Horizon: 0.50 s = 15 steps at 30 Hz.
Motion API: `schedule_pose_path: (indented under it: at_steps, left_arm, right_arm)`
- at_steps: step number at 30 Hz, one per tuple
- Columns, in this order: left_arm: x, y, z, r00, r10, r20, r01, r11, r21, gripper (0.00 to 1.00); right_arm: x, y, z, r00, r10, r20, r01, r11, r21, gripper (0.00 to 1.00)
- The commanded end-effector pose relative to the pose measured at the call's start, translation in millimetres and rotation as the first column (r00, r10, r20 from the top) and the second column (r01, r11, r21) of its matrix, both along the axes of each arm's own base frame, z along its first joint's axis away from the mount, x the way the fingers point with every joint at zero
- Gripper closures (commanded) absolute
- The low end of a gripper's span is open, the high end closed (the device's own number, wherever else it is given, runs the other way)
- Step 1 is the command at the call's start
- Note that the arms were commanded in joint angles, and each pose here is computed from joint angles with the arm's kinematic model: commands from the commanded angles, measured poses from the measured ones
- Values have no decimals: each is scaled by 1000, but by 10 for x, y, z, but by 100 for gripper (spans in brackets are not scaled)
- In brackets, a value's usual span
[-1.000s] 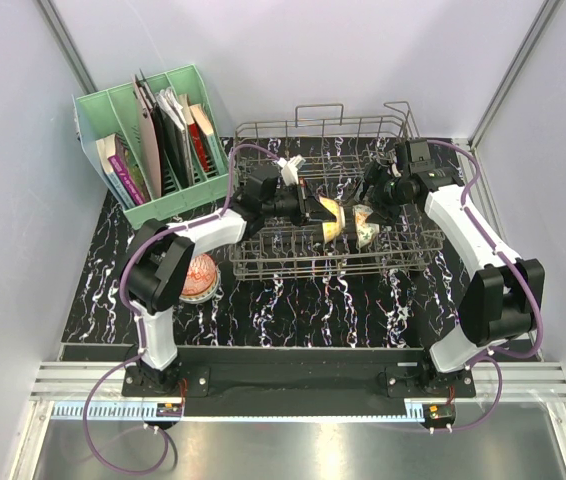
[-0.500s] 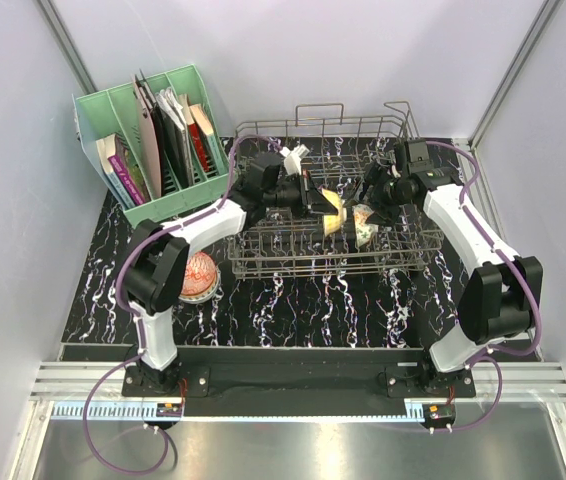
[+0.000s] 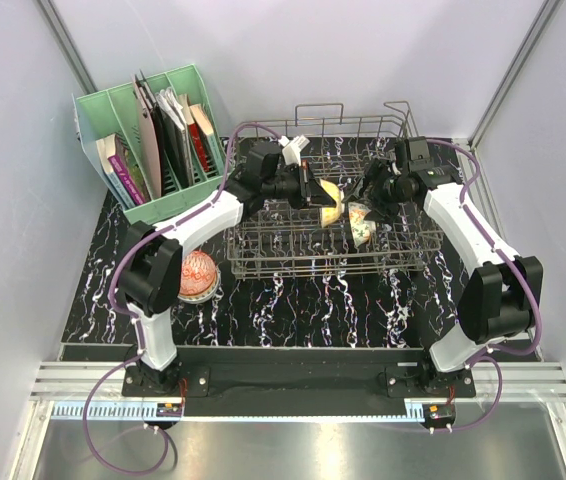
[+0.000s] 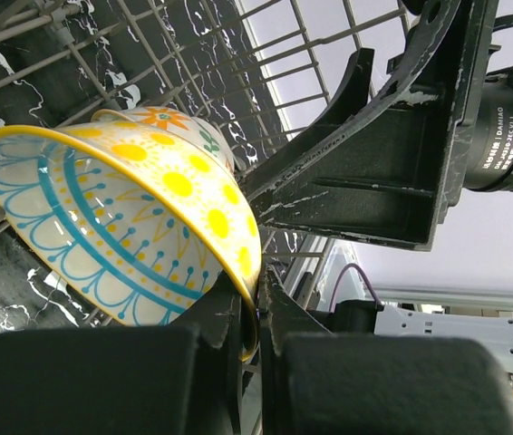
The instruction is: Unload the bowls from the dish rack
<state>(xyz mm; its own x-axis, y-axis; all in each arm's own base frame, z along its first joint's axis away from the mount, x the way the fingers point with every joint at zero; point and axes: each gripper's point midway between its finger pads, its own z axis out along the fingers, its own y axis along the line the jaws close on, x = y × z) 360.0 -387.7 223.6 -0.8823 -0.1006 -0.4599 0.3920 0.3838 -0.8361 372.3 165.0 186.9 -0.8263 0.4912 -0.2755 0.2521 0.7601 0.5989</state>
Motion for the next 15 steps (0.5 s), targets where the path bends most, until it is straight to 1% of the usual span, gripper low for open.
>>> schedule_pose_path:
  at_steps: [1, 5, 7, 8, 10, 15]
  left_arm:
    - [-84, 88, 1017, 974, 1, 228, 29, 991, -127, 100]
    - [-155, 113, 1065, 971, -20, 240, 49, 992, -113, 100]
    - [-170, 113, 1138, 964, -32, 264, 64, 991, -115, 100]
    - [-205, 115, 1140, 966, -48, 253, 78, 991, -110, 100]
    - [-225, 105, 1227, 960, -60, 275, 95, 989, -115, 100]
    - [-219, 145, 1292, 954, -47, 296, 75, 994, -83, 100]
  right_arm:
    - [91, -12, 4, 1000, -19, 10, 19, 1000, -25, 22]
    - [121, -2, 63, 1000, -19, 23, 19, 1000, -20, 22]
    - [148, 16, 126, 999, -21, 34, 21, 1000, -7, 22]
    - [160, 27, 146, 999, -19, 37, 20, 1000, -2, 22]
    - [202, 45, 255, 998, -19, 62, 19, 1000, 10, 22]
    - [296, 106, 523, 994, -19, 110, 14, 999, 49, 22]
